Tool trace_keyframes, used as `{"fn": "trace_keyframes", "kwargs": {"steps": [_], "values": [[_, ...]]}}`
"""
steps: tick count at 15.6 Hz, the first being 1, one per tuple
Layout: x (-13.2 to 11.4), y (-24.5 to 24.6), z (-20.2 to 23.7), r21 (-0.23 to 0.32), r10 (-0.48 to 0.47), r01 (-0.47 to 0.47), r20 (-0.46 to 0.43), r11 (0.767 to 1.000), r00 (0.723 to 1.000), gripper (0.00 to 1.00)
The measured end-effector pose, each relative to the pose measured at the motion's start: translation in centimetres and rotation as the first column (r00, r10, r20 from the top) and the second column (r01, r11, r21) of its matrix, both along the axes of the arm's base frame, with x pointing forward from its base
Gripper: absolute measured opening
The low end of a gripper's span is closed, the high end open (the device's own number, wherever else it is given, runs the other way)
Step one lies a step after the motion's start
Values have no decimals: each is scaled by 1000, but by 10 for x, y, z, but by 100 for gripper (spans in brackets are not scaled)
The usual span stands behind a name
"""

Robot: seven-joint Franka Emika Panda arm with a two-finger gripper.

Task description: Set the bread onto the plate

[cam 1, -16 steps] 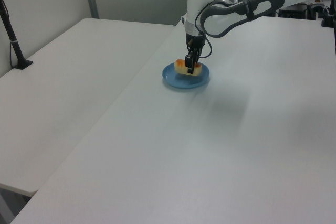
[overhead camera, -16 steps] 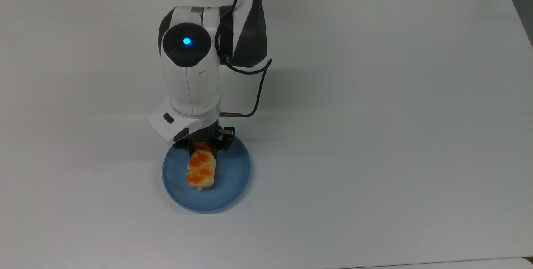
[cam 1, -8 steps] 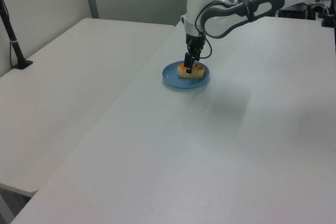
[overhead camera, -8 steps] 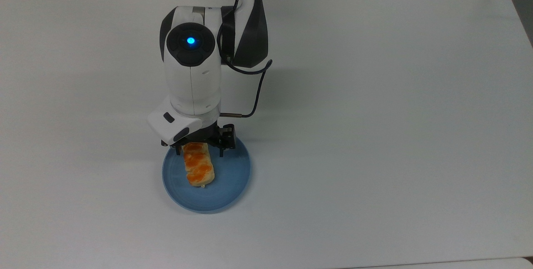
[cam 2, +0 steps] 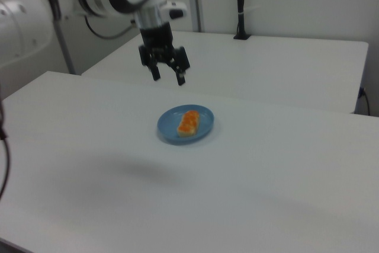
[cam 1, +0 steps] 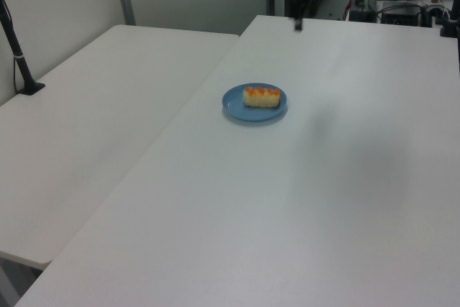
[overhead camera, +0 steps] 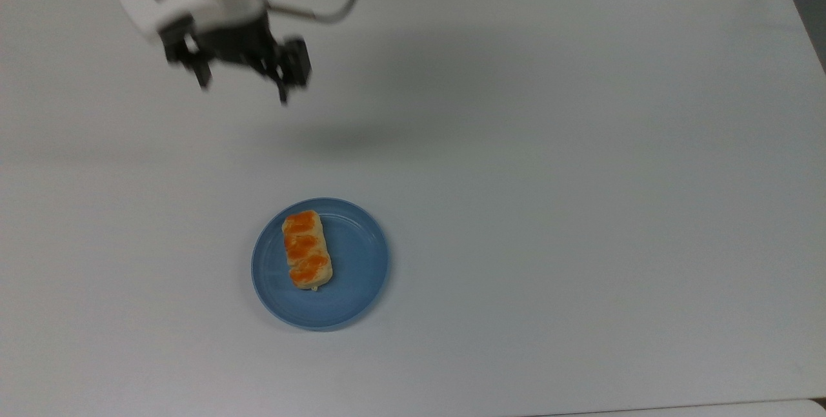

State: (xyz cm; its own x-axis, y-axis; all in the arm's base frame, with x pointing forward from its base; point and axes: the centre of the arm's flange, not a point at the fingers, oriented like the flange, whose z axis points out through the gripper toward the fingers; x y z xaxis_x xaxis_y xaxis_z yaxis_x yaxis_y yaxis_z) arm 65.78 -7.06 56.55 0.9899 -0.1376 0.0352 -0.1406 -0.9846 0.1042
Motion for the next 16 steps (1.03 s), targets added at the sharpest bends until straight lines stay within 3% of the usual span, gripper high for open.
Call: {"fn": "trace_keyframes", "kwargs": {"steps": [4, 8, 11, 16], "values": [[-77, -43, 91, 46, -107, 108, -8, 993, 994, 100], [-119, -56, 125, 71, -152, 151, 6, 986, 988, 100], [-130, -40, 116, 78, -127, 129, -20, 989, 992, 100], [-106, -12, 92, 64, -32, 27, 75, 998, 997, 100]]}}
